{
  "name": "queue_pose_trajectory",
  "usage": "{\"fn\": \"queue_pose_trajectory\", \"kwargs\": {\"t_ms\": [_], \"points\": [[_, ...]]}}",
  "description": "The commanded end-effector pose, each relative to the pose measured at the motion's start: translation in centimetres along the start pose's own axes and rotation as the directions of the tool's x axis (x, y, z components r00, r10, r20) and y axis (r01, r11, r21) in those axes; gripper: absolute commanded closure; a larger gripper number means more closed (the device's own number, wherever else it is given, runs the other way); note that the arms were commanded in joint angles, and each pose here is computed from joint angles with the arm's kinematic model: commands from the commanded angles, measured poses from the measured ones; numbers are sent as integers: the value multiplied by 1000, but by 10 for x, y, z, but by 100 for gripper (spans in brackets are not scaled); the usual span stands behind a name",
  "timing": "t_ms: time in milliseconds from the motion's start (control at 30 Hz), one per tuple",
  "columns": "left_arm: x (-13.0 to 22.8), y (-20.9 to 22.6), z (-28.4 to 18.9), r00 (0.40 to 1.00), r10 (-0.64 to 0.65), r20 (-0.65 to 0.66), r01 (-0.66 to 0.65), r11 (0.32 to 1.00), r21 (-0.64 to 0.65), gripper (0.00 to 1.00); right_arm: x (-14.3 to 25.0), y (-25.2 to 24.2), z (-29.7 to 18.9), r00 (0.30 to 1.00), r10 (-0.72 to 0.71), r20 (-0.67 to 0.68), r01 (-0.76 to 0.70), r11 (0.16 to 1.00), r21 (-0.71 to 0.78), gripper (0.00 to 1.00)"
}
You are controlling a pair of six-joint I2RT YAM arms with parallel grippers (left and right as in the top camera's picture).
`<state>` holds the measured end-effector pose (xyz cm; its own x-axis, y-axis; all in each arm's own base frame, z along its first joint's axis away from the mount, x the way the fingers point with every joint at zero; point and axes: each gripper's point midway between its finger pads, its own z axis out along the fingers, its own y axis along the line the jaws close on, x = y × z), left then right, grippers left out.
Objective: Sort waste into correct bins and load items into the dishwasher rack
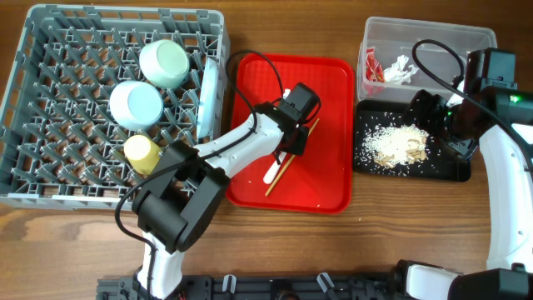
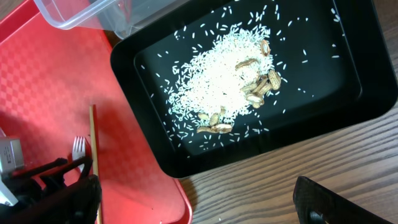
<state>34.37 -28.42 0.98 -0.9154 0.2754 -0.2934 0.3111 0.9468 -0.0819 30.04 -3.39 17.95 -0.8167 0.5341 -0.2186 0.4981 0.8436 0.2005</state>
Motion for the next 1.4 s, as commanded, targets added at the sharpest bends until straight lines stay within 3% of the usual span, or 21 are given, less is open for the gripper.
{"fn": "queue_pose_trajectory", "kwargs": {"t_ms": [0, 200, 633, 800, 1133, 1300, 1367], "points": [[10, 3, 11, 1000, 6, -24, -6, 1000, -6, 48, -3, 2, -7, 1000, -8, 21, 8, 1000, -9, 0], [8, 8, 11, 1000, 6, -11, -6, 999, -32, 62, -2, 1, -7, 1000, -8, 21, 9, 1000, -9, 0], [8, 8, 11, 1000, 6, -11, -6, 999, -31, 64, -3, 2, -7, 1000, -9, 22, 9, 1000, -9, 0], [7, 7, 11, 1000, 6, -8, -6, 1000, -30, 83, -3, 1, -7, 1000, -8, 22, 9, 1000, -9, 0], [7, 7, 11, 1000, 6, -7, -6, 1000, -30, 83, -3, 1, -7, 1000, -8, 22, 9, 1000, -9, 0], [7, 7, 11, 1000, 6, -7, -6, 1000, -30, 96, -3, 2, -7, 1000, -9, 22, 9, 1000, -9, 0], [7, 7, 11, 1000, 6, -7, -6, 1000, -30, 96, -3, 1, -7, 1000, -8, 22, 9, 1000, -9, 0]]}}
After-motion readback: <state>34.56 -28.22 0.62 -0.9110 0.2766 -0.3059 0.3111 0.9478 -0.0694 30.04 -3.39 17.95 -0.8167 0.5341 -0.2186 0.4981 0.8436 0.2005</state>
